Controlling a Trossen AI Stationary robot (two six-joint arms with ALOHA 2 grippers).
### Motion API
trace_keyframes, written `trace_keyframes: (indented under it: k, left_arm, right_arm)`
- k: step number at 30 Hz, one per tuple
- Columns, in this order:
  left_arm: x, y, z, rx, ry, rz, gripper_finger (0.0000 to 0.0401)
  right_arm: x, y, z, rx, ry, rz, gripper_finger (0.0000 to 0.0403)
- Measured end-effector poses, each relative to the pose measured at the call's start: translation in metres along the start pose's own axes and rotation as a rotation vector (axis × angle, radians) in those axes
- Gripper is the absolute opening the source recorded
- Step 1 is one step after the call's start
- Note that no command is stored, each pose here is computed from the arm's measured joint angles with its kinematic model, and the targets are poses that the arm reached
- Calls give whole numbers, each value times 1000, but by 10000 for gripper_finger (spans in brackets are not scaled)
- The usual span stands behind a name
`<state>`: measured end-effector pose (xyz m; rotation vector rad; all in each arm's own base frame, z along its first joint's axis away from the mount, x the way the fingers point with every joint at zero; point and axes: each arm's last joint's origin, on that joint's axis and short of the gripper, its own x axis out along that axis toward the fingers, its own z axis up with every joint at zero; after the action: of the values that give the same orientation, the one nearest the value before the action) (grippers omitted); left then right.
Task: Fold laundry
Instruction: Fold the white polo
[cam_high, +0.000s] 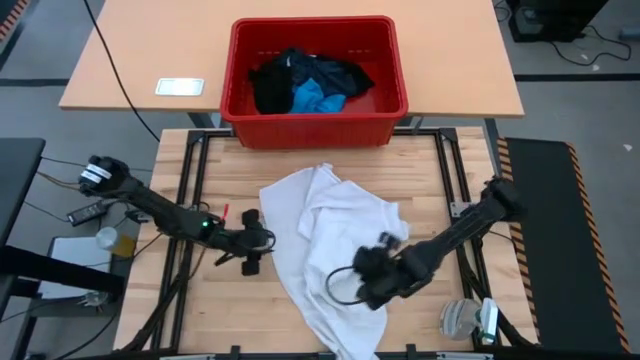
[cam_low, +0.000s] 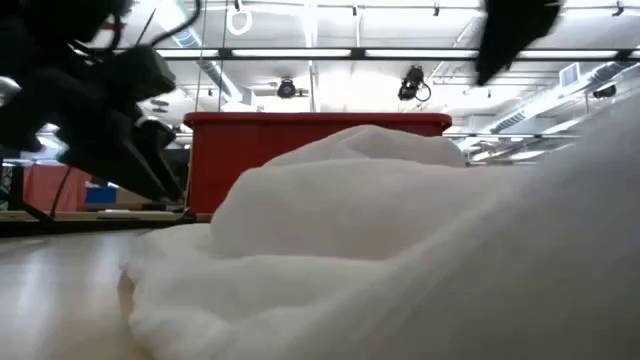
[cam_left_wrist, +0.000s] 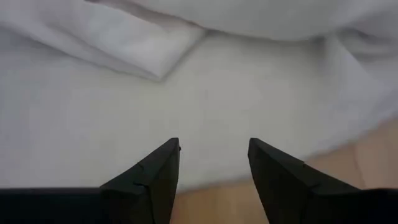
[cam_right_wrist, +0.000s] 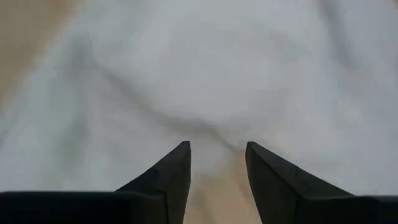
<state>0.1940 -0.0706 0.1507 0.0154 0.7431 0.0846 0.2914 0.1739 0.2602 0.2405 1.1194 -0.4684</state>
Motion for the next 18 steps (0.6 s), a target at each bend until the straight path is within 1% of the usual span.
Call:
trace_keyframes:
  k: [1,2,4,7,8,10,12,14,16,18]
  left_arm:
    - [-4,-1,0,6,-9,-15,196]
    - [-8,-4,2,9,-30,-37,196]
    - [-13,-10,8,2,-95,-88,196]
    - [-8,-16,9,17,-119,-108,196]
    - [-4,-18,9,16,-123,-107,196]
    - [5,-19,6,14,-105,-89,196]
    - [17,-17,0,2,-65,-46,196]
    - [29,-13,-9,-6,6,29,196]
    - [40,-7,-18,-22,66,96,196]
    - [48,-2,-21,-48,95,138,196]
  right_arm:
    - [-5,-4,-2,8,6,-14,161]
    - [-7,-3,-4,5,-5,0,161]
    - [-1,6,-5,-45,-47,52,161]
    - [25,29,-6,-128,-131,126,161]
    - [36,34,-6,-151,-146,125,161]
    - [59,40,-5,-175,-130,102,161]
    - [82,39,-9,-189,-51,54,161]
    - [99,35,-16,-177,65,4,161]
    - [106,29,-24,-143,179,-54,161]
    - [107,25,-32,-112,276,-104,161]
